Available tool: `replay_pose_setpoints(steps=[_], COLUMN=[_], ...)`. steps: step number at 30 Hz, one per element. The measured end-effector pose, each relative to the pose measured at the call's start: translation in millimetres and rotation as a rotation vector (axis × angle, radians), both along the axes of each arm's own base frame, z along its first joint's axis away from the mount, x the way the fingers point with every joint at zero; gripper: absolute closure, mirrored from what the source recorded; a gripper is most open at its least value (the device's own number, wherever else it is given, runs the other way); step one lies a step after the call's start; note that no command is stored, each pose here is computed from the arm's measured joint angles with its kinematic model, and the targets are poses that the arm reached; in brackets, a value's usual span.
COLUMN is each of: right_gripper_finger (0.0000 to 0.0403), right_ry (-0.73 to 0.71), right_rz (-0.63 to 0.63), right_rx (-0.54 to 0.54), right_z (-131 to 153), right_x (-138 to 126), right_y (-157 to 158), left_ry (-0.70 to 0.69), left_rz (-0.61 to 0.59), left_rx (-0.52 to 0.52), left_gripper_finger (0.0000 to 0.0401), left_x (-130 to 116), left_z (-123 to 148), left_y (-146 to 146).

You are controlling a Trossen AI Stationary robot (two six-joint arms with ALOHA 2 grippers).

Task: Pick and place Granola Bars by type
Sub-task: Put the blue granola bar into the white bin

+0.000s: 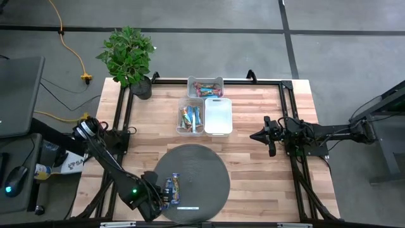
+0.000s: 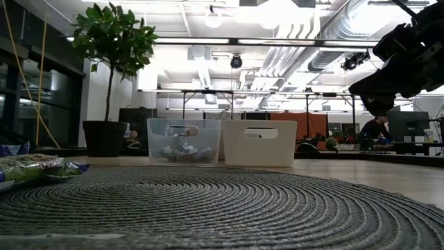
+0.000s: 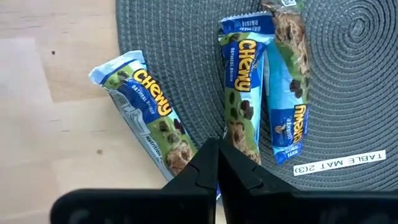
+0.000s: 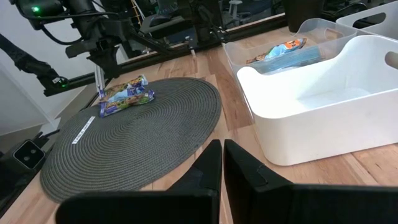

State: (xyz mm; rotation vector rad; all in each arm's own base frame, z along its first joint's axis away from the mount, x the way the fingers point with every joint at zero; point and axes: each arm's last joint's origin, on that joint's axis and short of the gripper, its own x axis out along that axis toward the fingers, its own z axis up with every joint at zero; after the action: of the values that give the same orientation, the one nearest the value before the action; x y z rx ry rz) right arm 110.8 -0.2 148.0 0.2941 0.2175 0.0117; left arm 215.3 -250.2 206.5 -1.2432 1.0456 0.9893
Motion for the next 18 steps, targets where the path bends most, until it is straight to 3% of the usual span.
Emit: replay_pose_setpoints(steps=[5,14,18], right_gripper_finger=[0.0402,0.0402,0.0402], right_ry=[0.0,0.0,0.0], right_rz=[0.0,0.0,0.0], right_rx=[0.0,0.0,0.0], right_z=[0.0,0.0,0.0], right_x=[0.0,0.0,0.0], right_y=[0.0,0.0,0.0], left_ry=[0.011,0.033,0.141], left_rz=[-0.019,-0.003,0.038], left_rx=[0.01,0.018,-0.007], left_gripper_finger=[0.0367,0.0224,0.0184], left_x=[-0.8,-2.3,-3.7], left_z=[-0.2,-0.6,-4.2], left_y=[0.7,2.3,5.9])
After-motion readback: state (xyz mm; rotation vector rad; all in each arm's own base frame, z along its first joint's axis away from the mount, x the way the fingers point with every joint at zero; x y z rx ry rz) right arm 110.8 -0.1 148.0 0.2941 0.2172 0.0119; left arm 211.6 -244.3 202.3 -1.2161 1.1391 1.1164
